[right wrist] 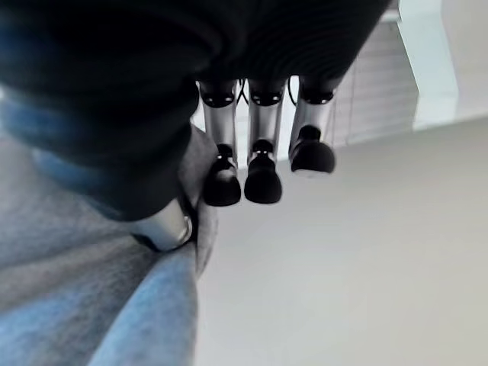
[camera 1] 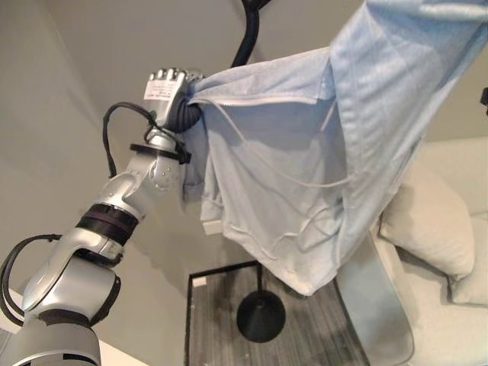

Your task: Hang the clothes on the sofa on the clothes rack.

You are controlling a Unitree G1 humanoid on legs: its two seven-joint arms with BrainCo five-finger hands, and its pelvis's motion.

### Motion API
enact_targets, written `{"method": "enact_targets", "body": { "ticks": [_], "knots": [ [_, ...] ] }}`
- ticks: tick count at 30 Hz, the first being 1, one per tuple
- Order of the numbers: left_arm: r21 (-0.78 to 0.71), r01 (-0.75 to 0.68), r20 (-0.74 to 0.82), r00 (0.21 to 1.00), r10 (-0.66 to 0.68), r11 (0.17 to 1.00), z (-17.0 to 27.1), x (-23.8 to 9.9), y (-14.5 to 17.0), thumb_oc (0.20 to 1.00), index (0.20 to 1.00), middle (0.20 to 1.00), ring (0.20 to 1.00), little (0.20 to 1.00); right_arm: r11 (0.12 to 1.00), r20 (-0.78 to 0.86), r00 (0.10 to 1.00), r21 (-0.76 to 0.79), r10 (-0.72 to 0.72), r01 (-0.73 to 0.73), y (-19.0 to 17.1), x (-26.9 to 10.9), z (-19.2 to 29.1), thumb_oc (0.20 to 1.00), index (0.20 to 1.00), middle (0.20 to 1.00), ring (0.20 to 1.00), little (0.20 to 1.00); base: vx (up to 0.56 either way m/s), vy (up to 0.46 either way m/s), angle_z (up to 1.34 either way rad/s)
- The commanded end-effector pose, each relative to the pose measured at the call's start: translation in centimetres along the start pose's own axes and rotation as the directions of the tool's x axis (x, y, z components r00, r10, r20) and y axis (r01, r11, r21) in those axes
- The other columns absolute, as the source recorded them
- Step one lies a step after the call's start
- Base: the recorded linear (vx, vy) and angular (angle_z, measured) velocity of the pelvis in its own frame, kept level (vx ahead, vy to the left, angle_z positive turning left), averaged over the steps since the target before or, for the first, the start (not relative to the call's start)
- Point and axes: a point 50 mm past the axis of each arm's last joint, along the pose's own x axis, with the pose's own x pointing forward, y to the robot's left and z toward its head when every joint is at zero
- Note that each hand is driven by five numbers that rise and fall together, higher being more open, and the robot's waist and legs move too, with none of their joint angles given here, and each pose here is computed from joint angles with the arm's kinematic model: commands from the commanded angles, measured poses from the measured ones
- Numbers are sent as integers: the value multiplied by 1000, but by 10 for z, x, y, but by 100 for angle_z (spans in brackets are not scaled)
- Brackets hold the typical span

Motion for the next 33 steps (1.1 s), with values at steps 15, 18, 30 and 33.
{"method": "enact_targets", "body": {
  "ticks": [15, 18, 30, 33],
  "knots": [
    [-147, -78, -296, 955, 32, 986, -40, -16, -2, 200, 200, 200, 200, 200, 997, -342, 940, 72, 3, 23, 19, 5, -39, 200, 200, 200, 200, 200, -2, -91, 15],
    [-200, -51, -340, 940, -21, 978, -38, -34, -20, 200, 200, 200, 200, 200, 993, -372, 927, 120, 54, -9, 39, -10, -39, 200, 200, 200, 200, 200, 10, -57, 58],
    [-348, 29, -410, 894, -180, 937, -15, -84, -73, 200, 200, 200, 200, 200, 939, -333, 910, 314, 248, -141, 105, -58, -9, 200, 200, 200, 200, 200, -35, -26, 0],
    [-362, -18, -404, 904, -139, 932, -12, -82, -68, 200, 200, 200, 200, 200, 942, -325, 924, 324, 199, -89, 97, -54, -9, 200, 200, 200, 200, 200, -9, -1, -4]
  ]
}}
